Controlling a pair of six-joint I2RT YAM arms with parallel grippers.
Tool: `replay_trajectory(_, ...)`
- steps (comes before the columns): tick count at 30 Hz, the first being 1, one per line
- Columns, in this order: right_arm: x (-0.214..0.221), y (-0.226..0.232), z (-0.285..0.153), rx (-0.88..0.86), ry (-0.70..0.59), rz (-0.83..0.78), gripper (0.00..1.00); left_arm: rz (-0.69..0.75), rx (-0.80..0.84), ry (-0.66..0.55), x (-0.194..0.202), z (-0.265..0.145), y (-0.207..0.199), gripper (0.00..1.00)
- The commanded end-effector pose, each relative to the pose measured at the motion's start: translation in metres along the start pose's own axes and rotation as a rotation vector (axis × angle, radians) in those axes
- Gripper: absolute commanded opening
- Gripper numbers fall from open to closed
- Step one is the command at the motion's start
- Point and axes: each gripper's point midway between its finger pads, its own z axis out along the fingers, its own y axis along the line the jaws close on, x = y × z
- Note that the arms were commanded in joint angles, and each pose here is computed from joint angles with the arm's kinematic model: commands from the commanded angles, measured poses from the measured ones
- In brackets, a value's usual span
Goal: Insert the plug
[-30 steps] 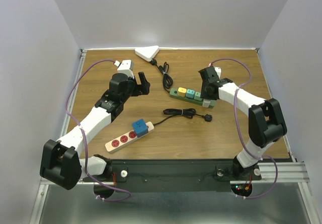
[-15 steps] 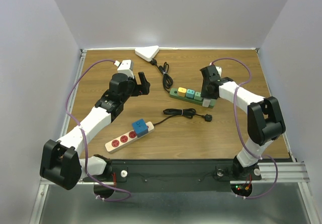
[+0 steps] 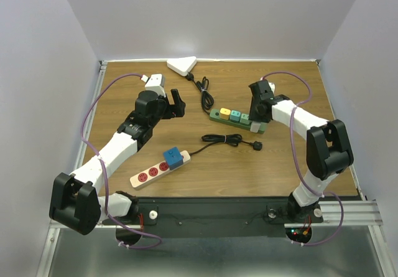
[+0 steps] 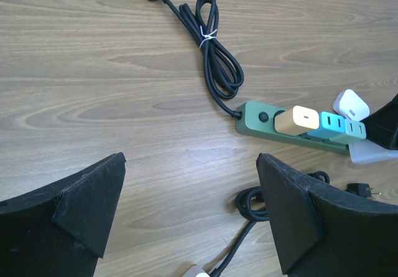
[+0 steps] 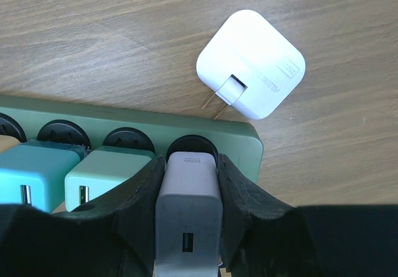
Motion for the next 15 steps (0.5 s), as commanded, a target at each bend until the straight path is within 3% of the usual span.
replay_trajectory(1,0.014,-0.016,-0.010,0.034,0.080,-0.049,0.25,-0.003,0.005,-0.061,-0.021,-0.007,-0.003,0.99)
replay_trajectory(3,0.005,-0.016,-0.019,0.025,0.055,-0.042,0.34,-0.004,0.004,-0.065,-0.023,-0.008,-0.003,0.99)
replay_trajectory(4,-0.001,-0.014,-0.023,0.014,0.038,-0.037,0.45,-0.004,0.002,-0.064,-0.023,-0.008,-0.002,0.99)
replay_trajectory(9,-0.025,-0.010,-0.045,-0.028,-0.028,-0.034,0.74,0.000,-0.005,-0.060,-0.022,-0.006,-0.001,0.99)
replay_trajectory(10,-0.031,-0.009,-0.051,-0.039,-0.047,-0.030,0.84,0.001,-0.007,-0.060,-0.022,-0.005,-0.001,0.99)
replay_trajectory(15,-0.044,-0.011,-0.066,-0.049,-0.095,-0.023,0.89,0.005,-0.017,-0.052,-0.020,-0.004,0.001,0.99)
